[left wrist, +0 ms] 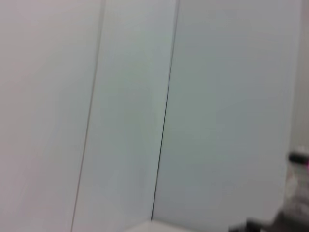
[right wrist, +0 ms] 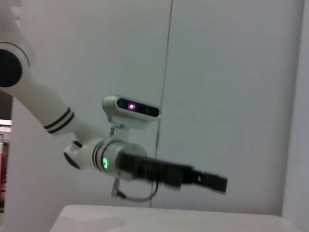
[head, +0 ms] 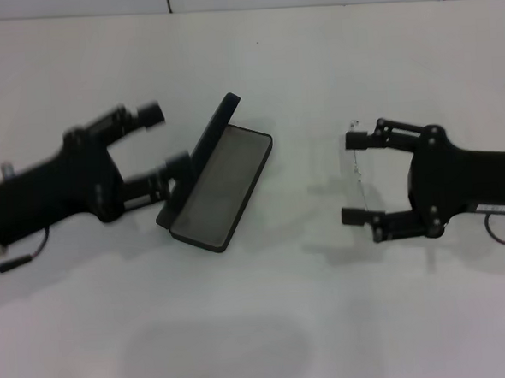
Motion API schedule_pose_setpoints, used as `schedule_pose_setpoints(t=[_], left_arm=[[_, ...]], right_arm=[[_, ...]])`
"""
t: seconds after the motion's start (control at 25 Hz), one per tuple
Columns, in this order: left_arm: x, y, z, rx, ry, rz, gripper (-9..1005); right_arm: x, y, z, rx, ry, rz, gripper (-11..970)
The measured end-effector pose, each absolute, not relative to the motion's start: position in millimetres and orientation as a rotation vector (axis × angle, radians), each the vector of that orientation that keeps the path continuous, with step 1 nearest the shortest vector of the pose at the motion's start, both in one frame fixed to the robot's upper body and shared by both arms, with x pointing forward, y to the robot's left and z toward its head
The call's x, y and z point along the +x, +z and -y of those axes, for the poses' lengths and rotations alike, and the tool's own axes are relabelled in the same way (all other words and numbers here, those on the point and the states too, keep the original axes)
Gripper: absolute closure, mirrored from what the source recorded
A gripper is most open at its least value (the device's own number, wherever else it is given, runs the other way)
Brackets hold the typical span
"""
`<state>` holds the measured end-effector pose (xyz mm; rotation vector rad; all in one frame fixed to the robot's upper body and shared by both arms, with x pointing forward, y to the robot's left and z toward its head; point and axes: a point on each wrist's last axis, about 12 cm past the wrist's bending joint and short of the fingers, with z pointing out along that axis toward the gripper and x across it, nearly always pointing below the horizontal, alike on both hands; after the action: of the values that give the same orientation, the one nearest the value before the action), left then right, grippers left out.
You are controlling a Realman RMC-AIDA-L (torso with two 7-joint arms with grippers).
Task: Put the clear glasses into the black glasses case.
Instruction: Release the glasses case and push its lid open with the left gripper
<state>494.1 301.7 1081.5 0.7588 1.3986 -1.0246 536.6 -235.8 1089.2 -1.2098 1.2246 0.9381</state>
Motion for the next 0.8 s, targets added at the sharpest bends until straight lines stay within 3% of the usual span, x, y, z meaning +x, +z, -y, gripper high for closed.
schedule_pose_setpoints(t=[0.2,0.44,0.8], left_arm=[[524,1108,-302,0.749,-1.117,-1.557,121],[566,1118,-291,0.660,-0.966,-1.970,123],[582,1138,-248,0.798,-0.824,-2.202,125]], right_arm=[[539,1091,247,-1.160,0.899,-1.236,91],[538,1092,261,-1.104,0.857,-1.251,90],[534,1088,265,-1.096,0.831,-1.253,90]])
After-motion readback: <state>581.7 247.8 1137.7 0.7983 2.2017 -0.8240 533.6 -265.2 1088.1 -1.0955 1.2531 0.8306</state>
